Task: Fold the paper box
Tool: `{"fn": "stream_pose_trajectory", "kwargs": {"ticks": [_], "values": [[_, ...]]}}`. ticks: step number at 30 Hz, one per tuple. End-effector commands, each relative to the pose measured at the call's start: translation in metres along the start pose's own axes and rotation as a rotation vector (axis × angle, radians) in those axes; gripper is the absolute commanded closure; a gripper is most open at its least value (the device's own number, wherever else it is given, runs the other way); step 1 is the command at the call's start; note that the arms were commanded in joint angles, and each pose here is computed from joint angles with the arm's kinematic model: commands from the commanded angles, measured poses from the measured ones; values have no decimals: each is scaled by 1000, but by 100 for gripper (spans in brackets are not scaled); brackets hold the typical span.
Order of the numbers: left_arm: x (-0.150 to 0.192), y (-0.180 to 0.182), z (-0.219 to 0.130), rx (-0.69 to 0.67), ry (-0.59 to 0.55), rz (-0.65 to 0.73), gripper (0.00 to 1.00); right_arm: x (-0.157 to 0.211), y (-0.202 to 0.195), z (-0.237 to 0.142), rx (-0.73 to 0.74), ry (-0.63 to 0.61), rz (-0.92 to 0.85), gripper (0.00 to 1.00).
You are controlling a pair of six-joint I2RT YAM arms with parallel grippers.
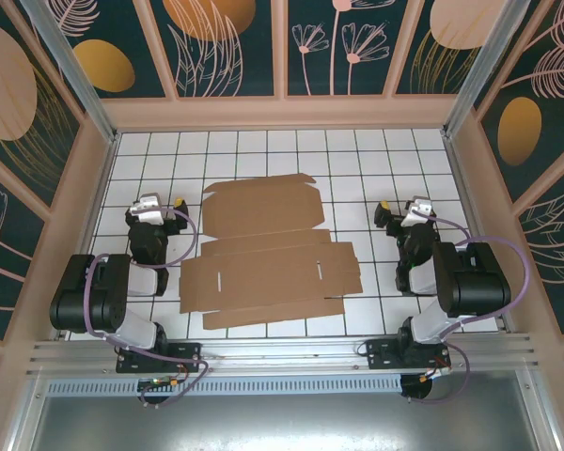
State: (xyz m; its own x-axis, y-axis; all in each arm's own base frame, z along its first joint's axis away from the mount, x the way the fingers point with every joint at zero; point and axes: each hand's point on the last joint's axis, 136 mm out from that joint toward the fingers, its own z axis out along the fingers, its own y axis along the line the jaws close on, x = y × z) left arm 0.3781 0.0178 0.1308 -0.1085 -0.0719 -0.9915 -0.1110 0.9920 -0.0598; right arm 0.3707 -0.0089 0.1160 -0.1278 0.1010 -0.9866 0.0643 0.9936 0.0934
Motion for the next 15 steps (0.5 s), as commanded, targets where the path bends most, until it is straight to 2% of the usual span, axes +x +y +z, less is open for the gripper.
{"fn": "stream_pose_trajectory", "kwargs": {"ticks": [1, 15], "values": [[-5, -1, -1, 12, -20, -13, 1, -11, 0, 3, -3, -32, -6, 1], [-4, -1, -1, 12, -19, -13, 1, -11, 0, 4, -7, -29, -4, 1]]}}
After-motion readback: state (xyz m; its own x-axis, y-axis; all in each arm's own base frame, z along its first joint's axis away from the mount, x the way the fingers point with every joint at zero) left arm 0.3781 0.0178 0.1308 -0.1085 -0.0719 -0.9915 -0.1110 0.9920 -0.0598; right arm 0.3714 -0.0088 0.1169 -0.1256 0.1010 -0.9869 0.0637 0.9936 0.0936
